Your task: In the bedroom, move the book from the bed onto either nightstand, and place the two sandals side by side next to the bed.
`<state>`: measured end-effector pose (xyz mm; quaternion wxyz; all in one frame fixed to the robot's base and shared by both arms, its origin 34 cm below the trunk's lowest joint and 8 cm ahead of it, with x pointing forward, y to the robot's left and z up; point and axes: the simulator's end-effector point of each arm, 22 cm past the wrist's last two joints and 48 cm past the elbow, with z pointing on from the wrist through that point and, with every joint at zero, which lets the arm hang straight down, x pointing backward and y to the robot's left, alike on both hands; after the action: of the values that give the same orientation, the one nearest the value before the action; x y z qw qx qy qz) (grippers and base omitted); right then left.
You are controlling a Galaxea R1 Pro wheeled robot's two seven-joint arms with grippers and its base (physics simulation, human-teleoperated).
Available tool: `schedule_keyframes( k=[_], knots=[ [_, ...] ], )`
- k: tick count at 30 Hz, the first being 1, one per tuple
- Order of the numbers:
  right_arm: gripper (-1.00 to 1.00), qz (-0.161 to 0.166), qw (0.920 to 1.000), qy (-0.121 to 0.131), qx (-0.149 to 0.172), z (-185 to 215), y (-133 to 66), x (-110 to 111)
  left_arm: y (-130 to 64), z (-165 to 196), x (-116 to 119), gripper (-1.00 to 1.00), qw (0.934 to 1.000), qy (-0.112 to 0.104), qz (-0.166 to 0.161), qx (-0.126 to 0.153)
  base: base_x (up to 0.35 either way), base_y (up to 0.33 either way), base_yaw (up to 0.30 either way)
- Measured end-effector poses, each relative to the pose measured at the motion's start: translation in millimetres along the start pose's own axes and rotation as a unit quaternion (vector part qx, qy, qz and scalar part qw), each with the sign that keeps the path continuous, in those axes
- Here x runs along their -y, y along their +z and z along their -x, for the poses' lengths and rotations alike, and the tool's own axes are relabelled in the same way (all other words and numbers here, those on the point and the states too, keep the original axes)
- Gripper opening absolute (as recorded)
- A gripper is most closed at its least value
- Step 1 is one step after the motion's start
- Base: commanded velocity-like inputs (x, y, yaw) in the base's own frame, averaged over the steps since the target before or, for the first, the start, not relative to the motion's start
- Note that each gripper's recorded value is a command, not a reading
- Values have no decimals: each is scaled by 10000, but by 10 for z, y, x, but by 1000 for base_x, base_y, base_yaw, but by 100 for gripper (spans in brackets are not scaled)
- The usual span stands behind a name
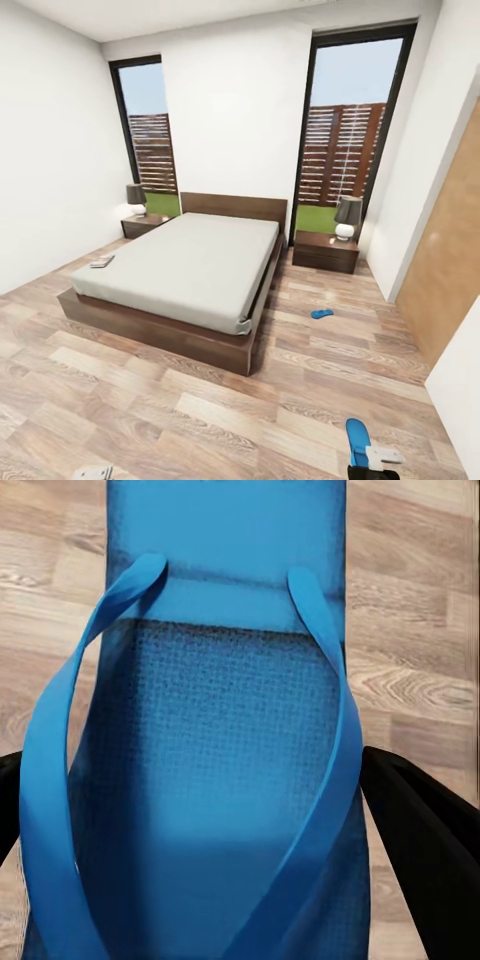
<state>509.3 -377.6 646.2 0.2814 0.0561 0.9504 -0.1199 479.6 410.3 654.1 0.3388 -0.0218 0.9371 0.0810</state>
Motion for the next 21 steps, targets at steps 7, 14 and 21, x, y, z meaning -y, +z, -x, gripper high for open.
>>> schedule_keyframes(
  k=[7, 14, 21],
  knots=[
    [-100, 0, 10000, -2, -7, -6, 0, 0, 0, 0, 1, 100, 10000, 2, -1, 0, 0, 0, -293],
    [-100, 0, 10000, -1, -8, -9, -2, 1, -1, 0, 3, 100, 10000, 6, -6, 1, 71, 0, -293],
    [-100, 1, 10000, -1, -11, -13, -4, -1, -3, 1, 4, 100, 10000, 9, -6, 3, 246, 0, -293]
  ],
)
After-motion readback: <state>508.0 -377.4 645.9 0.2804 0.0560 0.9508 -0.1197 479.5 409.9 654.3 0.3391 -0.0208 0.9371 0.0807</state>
